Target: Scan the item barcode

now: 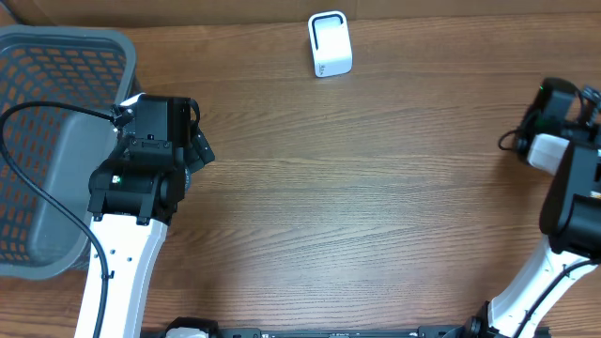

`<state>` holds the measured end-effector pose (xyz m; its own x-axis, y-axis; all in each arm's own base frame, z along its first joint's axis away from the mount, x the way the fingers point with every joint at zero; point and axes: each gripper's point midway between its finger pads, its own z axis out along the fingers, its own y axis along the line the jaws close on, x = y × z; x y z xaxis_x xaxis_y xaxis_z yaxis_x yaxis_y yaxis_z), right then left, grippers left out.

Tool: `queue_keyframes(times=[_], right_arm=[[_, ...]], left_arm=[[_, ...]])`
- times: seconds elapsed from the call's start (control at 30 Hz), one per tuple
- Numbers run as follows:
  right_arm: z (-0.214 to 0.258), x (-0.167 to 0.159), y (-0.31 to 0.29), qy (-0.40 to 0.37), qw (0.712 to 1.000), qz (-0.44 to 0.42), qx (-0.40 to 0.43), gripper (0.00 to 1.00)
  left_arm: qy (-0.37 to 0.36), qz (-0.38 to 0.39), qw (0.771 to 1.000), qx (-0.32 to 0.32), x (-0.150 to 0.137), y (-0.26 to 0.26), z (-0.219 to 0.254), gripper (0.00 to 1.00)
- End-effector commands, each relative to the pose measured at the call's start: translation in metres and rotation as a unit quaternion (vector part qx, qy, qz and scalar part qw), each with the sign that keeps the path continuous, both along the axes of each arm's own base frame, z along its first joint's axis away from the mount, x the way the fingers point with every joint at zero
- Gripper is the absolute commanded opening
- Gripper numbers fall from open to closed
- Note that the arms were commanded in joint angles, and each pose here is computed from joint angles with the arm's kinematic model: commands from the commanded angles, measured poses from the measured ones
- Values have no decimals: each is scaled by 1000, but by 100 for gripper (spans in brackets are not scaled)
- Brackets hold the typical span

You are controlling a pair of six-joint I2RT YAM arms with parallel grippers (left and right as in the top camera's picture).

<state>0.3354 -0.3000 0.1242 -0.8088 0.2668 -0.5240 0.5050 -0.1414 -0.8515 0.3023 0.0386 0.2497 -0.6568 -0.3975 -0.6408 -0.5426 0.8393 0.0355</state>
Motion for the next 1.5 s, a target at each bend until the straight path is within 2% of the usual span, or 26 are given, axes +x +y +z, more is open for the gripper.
queue_keyframes(times=[0.0, 0.1, 0.2, 0.3, 0.33, 0.43, 0.53, 0.63, 0.73, 0.83, 0.93, 1.03, 1.13, 1.2, 1.27, 1.33, 1.4, 1.47], right_arm=[[37, -6, -11, -85, 995, -23, -37, 100], [101, 7, -1, -180, 981, -7, -69, 100], [189, 9, 23, -330, 937, 18, -112, 100], [271, -5, 53, -481, 864, 43, -143, 100], [318, -10, 69, -543, 825, 57, -148, 100], [375, -13, 98, -601, 783, 85, -136, 100], [423, -12, 136, -672, 722, 120, -110, 100], [453, -10, 175, -728, 665, 154, -71, 100], [474, -4, 211, -767, 612, 190, -37, 100], [499, 19, 262, -753, 589, 292, -19, 100], [517, 61, 342, -655, 595, 465, 4, 100], [497, 91, 408, -528, 613, 586, 52, 100], [459, 100, 433, -475, 610, 620, 137, 100], [426, 101, 453, -410, 582, 665, 225, 100], [405, 94, 466, -370, 534, 694, 312, 100], [400, 85, 468, -345, 495, 712, 359, 100], [405, 79, 456, -347, 485, 716, 363, 100], [414, 73, 435, -365, 490, 710, 351, 100]], left_arm=[[-5, 2, 1000, -5, 0, -2, 2, 100], [-5, 2, 1000, -5, 0, -2, 2, 100], [-5, 2, 1000, -5, 0, -2, 2, 99], [-5, 2, 1000, -5, 0, -2, 2, 100], [-5, 2, 1000, -5, 0, -2, 2, 100], [-5, 2, 1000, -5, 0, -2, 2, 99], [-5, 2, 1000, -5, 0, -2, 2, 100], [-13, 2, 1000, -5, 3, -2, 4, 100], [-64, 1, 998, -13, 22, -5, 17, 100], [-134, -2, 991, -23, 46, -9, 40, 100], [-225, -39, 973, 19, 77, -9, 84, 100], [-308, -87, 944, 86, 98, -12, 137, 99], [-350, -99, 917, 164, 102, -6, 176, 99], [-344, -76, 907, 230, 96, 9, 191, 100], [-318, -54, 905, 278, 88, 21, 196, 100], [-283, -38, 904, 318, 81, 32, 195, 100], [-239, -36, 903, 354, 75, 39, 190, 100], [-222, -48, 898, 377, 73, 40, 193, 99]])
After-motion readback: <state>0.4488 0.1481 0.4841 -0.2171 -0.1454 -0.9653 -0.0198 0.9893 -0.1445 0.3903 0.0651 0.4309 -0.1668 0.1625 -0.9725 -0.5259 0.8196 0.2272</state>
